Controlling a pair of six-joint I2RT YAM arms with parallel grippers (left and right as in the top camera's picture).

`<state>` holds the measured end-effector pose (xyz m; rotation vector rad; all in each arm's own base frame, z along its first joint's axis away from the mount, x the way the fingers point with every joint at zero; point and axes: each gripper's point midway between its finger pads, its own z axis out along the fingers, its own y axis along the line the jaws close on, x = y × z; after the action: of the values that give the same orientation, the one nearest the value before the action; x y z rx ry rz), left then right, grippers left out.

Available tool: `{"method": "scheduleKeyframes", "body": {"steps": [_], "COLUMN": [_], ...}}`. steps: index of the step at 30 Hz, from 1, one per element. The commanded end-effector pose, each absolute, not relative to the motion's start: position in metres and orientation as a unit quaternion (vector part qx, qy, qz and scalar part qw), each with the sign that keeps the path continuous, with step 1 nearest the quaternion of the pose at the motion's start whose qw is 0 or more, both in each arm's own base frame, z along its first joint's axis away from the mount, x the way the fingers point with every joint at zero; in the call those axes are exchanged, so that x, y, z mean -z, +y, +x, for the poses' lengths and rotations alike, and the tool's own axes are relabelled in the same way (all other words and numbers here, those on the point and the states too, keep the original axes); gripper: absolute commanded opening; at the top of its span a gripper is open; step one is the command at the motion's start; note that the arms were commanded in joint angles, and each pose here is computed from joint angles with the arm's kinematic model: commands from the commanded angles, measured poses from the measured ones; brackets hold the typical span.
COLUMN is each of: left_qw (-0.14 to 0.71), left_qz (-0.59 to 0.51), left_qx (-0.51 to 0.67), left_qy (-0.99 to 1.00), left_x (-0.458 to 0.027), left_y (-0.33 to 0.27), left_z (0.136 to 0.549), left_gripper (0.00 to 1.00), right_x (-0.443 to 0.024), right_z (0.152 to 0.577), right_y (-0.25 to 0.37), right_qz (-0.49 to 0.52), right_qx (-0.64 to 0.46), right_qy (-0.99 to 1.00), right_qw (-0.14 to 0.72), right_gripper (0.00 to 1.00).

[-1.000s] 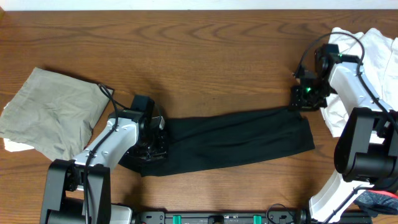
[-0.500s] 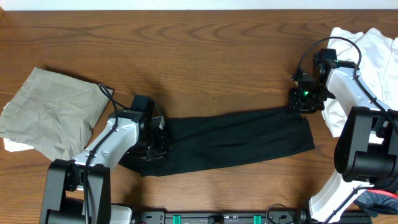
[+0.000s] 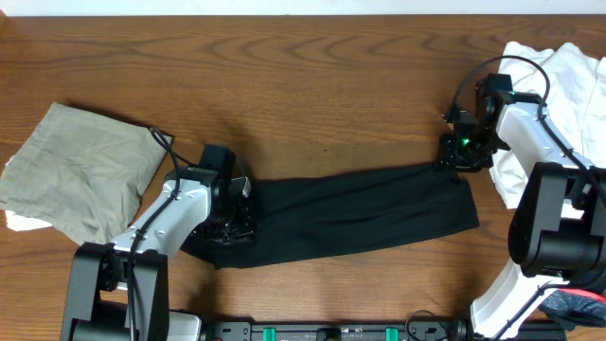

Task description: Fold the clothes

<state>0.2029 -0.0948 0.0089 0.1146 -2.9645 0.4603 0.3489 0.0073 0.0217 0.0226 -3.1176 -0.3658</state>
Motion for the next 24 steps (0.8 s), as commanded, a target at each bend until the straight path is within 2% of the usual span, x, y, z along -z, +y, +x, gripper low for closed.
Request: {"method": "scheduleKeyframes", "body": {"steps": [1, 9, 16, 24], "left_qw": [0.078, 0.078, 0.078, 0.078], "left_qz": [0.042, 0.042, 0.042, 0.042], "left_qx": [-0.145, -0.145, -0.145, -0.145], "left_qy": [-0.986, -0.986, -0.986, -0.986], "left_x": [-0.0056, -0.0056, -0.0056, -0.0056], "left_y": [-0.0912, -0.0913, -0.0912, -0.0912], "left_z": [0.1992, 0.1990, 0.1991, 0.1991], "left_gripper": [0.15, 0.15, 0.15, 0.15], "right_x": [-0.0120, -0.0112, -0.0106, -0.0097], "right_z": [0.3460, 0.3469, 0.3493, 0.3495], "right_y": [0.0168, 0.0196, 0.0170, 0.0117], "right_qz": [0.012, 0.017, 0.015, 0.014], "right_qx": [0.123, 0.121, 0.115, 0.104], "right_qy": [-0.992, -0.992, -0.993, -0.994], "right_qw": [0.015, 0.014, 0.010, 0.010], "right_gripper": [0.28, 0.29, 0.36, 0.37]}}
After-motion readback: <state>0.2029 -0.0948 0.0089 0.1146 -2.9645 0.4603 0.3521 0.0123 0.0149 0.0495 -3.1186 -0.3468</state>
